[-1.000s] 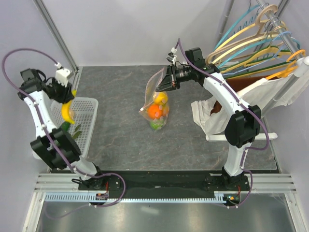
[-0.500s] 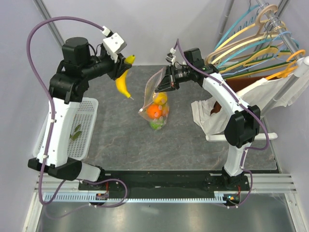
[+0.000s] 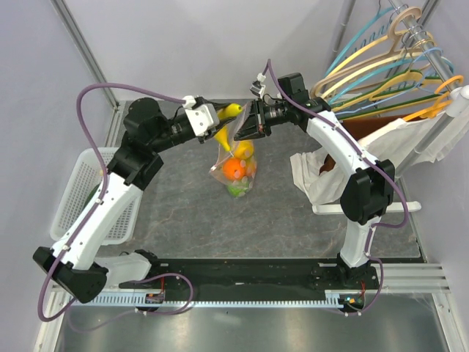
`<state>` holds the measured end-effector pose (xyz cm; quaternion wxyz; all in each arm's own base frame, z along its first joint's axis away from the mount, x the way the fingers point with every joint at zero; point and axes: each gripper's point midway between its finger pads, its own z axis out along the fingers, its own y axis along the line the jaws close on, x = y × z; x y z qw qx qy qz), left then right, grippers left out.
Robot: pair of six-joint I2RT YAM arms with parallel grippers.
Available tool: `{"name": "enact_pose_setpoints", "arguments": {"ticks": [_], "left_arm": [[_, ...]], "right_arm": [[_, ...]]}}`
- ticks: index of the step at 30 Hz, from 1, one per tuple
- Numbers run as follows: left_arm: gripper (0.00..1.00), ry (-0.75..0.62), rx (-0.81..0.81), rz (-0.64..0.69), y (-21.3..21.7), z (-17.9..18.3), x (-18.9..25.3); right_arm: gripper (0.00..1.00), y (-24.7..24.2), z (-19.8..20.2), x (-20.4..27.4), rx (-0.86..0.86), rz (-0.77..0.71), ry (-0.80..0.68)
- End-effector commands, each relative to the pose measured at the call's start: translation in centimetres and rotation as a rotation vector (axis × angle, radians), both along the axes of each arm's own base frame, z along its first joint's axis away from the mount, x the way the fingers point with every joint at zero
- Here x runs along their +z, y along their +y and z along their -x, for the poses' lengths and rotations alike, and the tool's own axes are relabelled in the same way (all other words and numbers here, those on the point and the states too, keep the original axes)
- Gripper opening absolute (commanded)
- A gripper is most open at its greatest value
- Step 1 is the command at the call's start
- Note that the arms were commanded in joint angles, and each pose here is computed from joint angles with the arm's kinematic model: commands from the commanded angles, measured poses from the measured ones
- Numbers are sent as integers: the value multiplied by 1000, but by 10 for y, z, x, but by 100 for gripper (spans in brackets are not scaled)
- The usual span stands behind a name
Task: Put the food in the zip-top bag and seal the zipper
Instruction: Place the fake fruit in the zipper food storage bag.
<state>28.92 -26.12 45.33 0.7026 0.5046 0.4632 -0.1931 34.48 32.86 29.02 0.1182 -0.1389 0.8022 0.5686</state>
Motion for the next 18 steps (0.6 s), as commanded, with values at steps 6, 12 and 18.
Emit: {"name": "enact_pose_setpoints", "arguments": {"ticks": [6,12,18], "left_arm": [[2,-491,-278,-68,-36,18,21],[2,-513,-302,-106,-44,7,2],[2,-612,-289,-164,-40,-10,-7]], "right_arm": [[0,3,9,16,39,-46,-30],[0,2,13,17,44,-49,-29],[0,1,16,18,47,-52,-28]]}}
